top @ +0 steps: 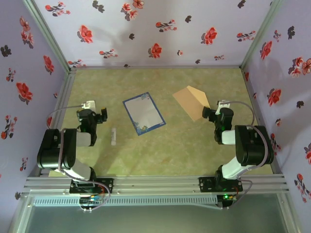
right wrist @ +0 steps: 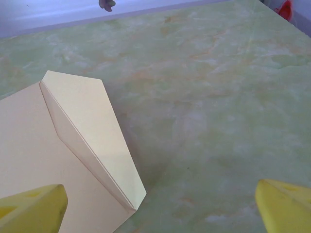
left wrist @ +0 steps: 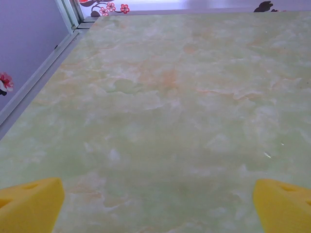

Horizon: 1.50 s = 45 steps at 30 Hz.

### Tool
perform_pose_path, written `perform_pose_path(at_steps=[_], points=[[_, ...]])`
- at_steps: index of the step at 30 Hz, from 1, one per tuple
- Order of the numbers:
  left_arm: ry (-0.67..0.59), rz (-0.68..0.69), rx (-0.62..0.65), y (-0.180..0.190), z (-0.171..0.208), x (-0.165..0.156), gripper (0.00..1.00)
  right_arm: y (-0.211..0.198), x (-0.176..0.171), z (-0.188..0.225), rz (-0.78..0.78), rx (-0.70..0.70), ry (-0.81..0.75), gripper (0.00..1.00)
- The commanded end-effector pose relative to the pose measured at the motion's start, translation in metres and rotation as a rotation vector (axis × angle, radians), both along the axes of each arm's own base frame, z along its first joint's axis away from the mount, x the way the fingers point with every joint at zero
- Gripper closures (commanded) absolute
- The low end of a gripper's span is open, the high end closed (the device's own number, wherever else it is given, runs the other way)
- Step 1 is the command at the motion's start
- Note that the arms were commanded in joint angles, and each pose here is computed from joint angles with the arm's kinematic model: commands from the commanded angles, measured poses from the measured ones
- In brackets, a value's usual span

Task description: Place the letter into the envelope and seal it

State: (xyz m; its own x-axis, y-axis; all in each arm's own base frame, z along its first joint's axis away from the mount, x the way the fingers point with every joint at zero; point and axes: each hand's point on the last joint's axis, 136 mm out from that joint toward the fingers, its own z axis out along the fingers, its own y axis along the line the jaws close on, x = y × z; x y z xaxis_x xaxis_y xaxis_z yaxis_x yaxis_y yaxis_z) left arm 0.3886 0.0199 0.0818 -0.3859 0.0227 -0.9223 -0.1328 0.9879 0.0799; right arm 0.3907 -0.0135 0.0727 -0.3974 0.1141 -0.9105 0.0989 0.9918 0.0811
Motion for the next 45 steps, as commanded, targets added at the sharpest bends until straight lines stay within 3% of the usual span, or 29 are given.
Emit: perform_pose_path(at_steps=[1,35,40,43,45], points=[[-0.052,0.019,-0.002,0.006,0.014,0.007,0.0,-0.001,0.007,0.014,0.0,0.009,-0.047,0.0],[-0.061,0.025,-0.004,0.006,0.016,0.007,0.0,0.001,0.007,0.015,0.008,0.013,-0.053,0.0],[-0.076,0.057,0.005,0.012,0.048,-0.001,0.0,0.007,0.008,0.031,0.048,0.018,-0.032,0.0],[-0.093,0.132,-0.087,0.018,0.094,-0.011,0.0,0.005,0.008,0.06,0.017,0.067,0.037,0.0],[-0.104,0.166,-0.184,0.018,0.128,-0.019,0.0,0.02,0.007,0.091,0.081,0.129,0.012,0.0]])
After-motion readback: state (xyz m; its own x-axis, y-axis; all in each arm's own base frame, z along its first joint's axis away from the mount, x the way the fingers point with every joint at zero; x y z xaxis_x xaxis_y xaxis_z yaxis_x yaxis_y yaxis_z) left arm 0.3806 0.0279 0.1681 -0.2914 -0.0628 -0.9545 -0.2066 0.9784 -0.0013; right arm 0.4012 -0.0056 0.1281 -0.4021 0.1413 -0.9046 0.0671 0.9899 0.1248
